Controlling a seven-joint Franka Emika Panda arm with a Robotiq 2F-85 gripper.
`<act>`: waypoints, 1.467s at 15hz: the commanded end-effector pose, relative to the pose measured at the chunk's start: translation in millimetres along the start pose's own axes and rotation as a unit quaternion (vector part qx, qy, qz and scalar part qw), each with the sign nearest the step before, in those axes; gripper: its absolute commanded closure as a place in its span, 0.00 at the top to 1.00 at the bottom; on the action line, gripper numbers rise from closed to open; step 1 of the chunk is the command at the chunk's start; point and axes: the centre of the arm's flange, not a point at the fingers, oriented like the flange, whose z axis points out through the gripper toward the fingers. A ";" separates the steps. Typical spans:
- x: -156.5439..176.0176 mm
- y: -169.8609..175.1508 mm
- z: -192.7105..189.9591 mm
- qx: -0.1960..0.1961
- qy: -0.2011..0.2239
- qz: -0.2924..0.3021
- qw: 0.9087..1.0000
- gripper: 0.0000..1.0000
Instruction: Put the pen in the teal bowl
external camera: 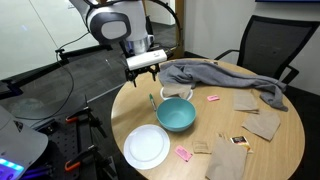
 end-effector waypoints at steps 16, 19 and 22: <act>-3.5 18.5 69.1 0.025 -0.009 0.004 1.000 1.00; -2.5 18.1 79.4 0.018 -0.014 0.019 1.000 1.00; -0.8 18.1 91.2 0.012 -0.020 0.027 0.999 1.00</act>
